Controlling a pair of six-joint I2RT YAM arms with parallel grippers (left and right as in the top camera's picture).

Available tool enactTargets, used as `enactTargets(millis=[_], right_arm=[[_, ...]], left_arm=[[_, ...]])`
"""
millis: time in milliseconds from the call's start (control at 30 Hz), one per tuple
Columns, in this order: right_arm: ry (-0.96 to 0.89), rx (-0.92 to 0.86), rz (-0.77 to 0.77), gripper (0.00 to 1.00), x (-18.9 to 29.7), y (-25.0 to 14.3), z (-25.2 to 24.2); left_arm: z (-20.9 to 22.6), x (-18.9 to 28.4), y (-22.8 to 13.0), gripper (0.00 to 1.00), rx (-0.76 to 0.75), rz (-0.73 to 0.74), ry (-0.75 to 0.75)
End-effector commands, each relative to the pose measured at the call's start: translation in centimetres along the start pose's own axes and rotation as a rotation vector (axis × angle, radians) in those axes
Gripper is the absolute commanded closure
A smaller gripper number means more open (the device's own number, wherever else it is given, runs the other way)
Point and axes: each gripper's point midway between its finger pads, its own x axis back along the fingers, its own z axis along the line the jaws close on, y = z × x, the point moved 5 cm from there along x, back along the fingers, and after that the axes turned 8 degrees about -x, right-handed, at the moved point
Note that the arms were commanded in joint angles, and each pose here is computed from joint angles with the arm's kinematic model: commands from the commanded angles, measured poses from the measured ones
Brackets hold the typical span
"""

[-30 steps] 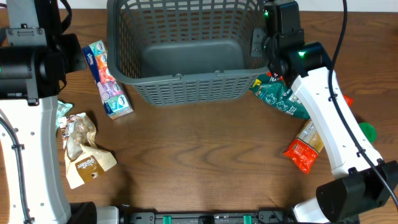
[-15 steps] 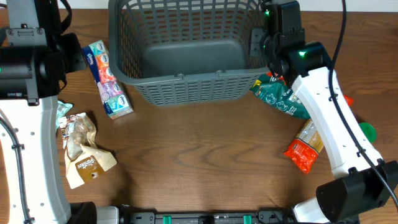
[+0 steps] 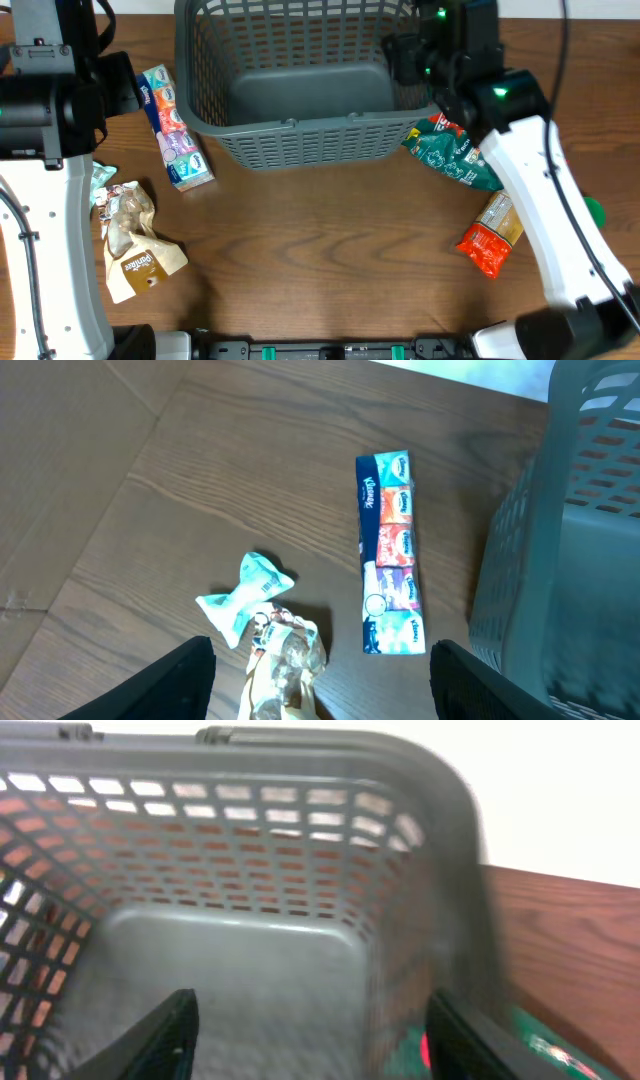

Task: Pack container
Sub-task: 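Move the right gripper down onto the green Nescafe bag and grasp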

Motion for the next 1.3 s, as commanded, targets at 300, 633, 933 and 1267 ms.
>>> enactTargets(millis=[300,633,933,1267], right_arm=[[-0.475,-0.430,-0.097,0.01,10.6,0.7,-13.2],[-0.428,-0.673,0.150,0.01,9.2,-3.5,-20.9],[-0.298,-0.723,0.435,0.01,1.0,-8.3,-23.7],[-0.305,-0.740,0.635,0.01,-5.9,-14.0,-26.3]], left_arm=[[0.2,-0.1,0.1,0.30,0.010,0.002,0.008],[0.2,-0.1,0.1,0.30,0.012,0.002,0.008],[0.2,-0.1,-0.1,0.29,0.009,0.011,0.008],[0.2,-0.1,-0.3,0.29,0.007,0.019,0.009]])
